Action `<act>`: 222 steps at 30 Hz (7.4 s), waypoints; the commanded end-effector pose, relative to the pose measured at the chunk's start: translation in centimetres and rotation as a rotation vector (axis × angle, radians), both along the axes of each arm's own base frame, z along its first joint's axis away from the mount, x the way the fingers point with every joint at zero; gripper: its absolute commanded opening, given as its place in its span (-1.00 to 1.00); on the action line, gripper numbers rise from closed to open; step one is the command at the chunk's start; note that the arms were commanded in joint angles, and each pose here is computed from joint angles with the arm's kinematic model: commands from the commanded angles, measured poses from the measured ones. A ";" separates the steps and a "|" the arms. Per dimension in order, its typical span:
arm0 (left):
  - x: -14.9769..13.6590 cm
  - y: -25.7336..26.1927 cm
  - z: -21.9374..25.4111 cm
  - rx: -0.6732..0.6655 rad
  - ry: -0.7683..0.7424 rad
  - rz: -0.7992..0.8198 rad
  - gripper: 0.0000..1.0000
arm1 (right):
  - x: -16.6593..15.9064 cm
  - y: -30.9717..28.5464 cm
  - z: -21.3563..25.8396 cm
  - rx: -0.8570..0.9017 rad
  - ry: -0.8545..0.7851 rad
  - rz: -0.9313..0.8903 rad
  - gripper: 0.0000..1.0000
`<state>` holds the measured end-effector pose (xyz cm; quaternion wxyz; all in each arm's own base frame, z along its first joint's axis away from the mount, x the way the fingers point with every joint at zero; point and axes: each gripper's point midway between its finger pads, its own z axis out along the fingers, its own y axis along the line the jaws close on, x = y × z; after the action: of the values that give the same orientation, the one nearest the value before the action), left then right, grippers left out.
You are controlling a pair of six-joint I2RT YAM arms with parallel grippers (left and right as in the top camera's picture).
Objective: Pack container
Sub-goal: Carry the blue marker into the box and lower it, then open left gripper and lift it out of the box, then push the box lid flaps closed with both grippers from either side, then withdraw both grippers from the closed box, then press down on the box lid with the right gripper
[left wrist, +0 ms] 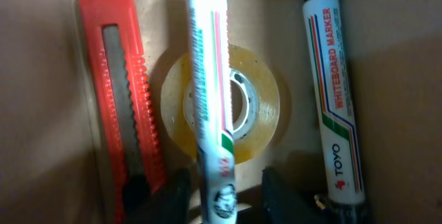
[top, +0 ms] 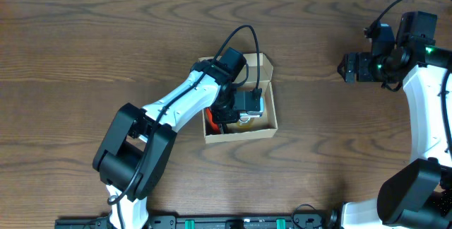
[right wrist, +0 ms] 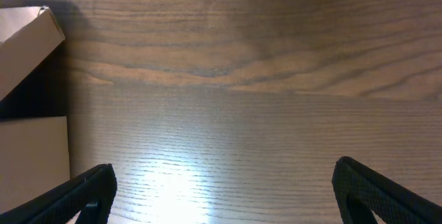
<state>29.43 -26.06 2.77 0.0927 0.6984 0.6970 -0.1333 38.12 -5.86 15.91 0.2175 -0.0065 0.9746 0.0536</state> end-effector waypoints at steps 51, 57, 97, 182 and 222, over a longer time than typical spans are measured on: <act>11.2 17.0 10.8 -0.528 0.651 1.530 -0.88 | 1.1 11.0 -8.5 0.487 0.273 0.045 -0.98; 11.7 15.9 7.5 -0.547 0.799 1.494 -0.88 | 0.7 13.0 -10.7 0.515 0.346 0.053 -0.98; 12.1 10.8 -1.0 -0.584 1.109 1.377 -0.88 | 3.1 17.9 -15.0 0.600 0.361 0.042 -0.98; 5.5 13.6 13.0 -0.344 0.447 1.209 -0.88 | 2.9 15.1 -19.1 0.375 0.383 0.096 -0.97; -0.8 24.1 8.6 0.005 -0.034 1.579 0.61 | -5.9 25.7 3.2 -0.007 0.109 0.043 -0.97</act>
<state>28.62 -2.13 10.73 0.1558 0.0082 0.9876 -0.0182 34.16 19.65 20.19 0.1711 -0.0629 0.9815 0.0590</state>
